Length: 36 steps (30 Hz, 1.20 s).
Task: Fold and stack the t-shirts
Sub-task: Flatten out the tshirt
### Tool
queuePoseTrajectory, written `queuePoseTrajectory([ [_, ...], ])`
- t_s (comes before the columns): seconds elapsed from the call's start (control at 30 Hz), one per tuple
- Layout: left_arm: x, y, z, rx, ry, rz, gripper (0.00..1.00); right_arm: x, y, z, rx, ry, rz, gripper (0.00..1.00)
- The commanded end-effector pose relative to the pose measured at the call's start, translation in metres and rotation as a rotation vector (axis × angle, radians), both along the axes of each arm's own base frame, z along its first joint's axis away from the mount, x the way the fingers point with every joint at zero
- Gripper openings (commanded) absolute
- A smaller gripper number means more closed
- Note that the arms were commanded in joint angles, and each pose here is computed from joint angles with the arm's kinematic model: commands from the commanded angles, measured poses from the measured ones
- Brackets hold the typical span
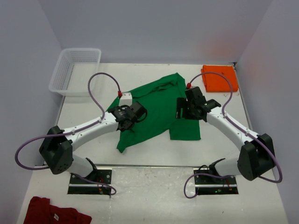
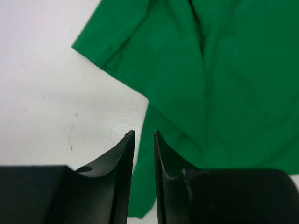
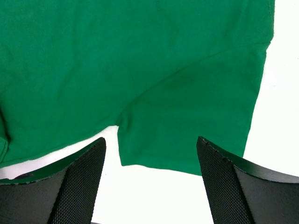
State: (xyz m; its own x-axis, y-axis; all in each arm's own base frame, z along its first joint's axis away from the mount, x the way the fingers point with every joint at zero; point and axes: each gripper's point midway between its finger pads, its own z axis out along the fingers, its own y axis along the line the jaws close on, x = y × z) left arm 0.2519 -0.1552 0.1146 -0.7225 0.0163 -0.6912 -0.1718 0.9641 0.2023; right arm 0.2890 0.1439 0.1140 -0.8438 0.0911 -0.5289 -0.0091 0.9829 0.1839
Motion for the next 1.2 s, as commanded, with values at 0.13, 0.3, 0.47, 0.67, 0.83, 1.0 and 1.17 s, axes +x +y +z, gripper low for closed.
queuePoseTrajectory([
  [0.13, 0.069, 0.042, 0.016, -0.053, -0.038, 0.1, 0.24, 0.04, 0.006, 0.022, 0.029, -0.045, -0.019, 0.79],
  [0.3, 0.082, 0.058, 0.002, -0.048, 0.007, 0.143, 0.24, 0.089, 0.007, 0.05, 0.076, -0.091, -0.028, 0.79],
  [0.47, 0.085, 0.04, -0.004, -0.165, 0.004, 0.082, 0.19, 0.12, 0.003, 0.032, 0.084, -0.021, -0.028, 0.35],
  [0.67, 0.095, 0.017, 0.004, -0.263, -0.022, 0.009, 0.0, 0.158, 0.002, -0.005, 0.051, 0.079, -0.031, 0.0],
  [0.83, 0.111, 0.007, 0.009, -0.264, -0.009, -0.01, 0.0, 0.163, 0.017, -0.022, 0.121, 0.166, -0.005, 0.0],
  [1.0, 0.113, -0.009, 0.017, -0.324, -0.008, -0.06, 0.0, 0.146, 0.024, -0.051, 0.155, 0.257, -0.005, 0.0],
  [1.17, 0.109, -0.016, 0.038, -0.38, -0.04, -0.101, 0.0, 0.117, 0.025, -0.069, 0.173, 0.303, -0.007, 0.0],
])
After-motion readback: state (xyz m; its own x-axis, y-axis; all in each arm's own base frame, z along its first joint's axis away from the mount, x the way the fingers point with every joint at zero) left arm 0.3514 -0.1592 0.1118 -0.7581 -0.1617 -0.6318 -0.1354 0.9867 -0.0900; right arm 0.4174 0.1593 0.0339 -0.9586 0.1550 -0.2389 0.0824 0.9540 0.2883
